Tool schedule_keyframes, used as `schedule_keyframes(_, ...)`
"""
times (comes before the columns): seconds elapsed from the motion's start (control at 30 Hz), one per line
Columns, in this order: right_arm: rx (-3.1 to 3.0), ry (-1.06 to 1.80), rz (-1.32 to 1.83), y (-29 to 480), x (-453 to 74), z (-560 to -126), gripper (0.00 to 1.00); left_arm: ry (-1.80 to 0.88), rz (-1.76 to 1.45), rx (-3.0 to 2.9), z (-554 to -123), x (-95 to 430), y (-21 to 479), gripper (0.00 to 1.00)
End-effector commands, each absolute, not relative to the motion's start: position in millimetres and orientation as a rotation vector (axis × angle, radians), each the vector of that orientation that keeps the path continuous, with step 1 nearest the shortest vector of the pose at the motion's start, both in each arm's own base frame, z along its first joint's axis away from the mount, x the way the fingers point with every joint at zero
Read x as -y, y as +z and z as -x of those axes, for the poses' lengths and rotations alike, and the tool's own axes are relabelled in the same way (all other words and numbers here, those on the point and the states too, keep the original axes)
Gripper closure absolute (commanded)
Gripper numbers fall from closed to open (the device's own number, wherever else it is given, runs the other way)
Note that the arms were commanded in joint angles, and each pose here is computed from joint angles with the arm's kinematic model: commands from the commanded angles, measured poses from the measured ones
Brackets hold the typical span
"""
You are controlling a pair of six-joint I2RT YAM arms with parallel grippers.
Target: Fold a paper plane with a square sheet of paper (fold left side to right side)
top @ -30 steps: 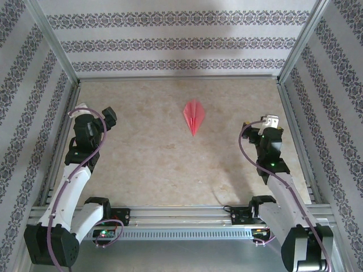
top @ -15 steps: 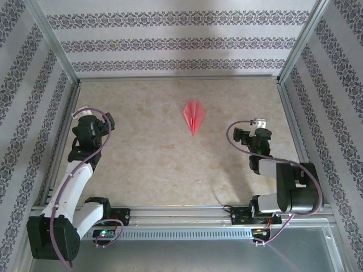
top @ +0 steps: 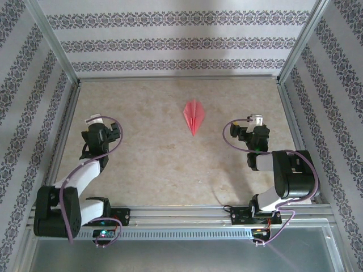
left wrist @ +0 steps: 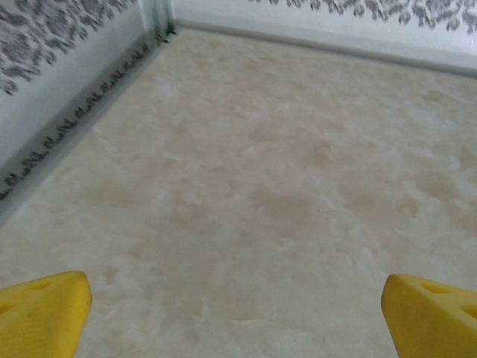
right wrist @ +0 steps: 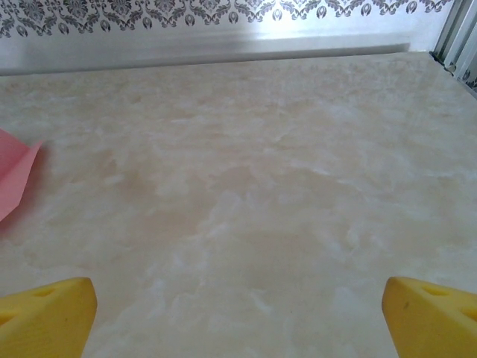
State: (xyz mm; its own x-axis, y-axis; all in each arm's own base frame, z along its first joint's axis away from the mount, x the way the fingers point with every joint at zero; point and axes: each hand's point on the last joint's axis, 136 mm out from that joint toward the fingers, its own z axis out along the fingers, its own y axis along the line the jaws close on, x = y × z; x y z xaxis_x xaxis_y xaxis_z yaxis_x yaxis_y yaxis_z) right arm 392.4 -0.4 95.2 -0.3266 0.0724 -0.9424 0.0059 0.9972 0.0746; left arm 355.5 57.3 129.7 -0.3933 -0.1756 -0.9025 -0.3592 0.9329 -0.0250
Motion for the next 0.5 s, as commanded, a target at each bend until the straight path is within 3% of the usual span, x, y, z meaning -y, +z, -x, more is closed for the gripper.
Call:
schedule_keyframes(0.0,-1.862,0.036,-0.036,107,0,-398,0.02,0.143,0.331,-1.865,-373,-52,143,0.0)
schedule_keyframes(0.47,-1.864,0.029,-0.033,107,-1,-398,0.02,0.075,0.156,-1.848,-384,-29,93,0.0)
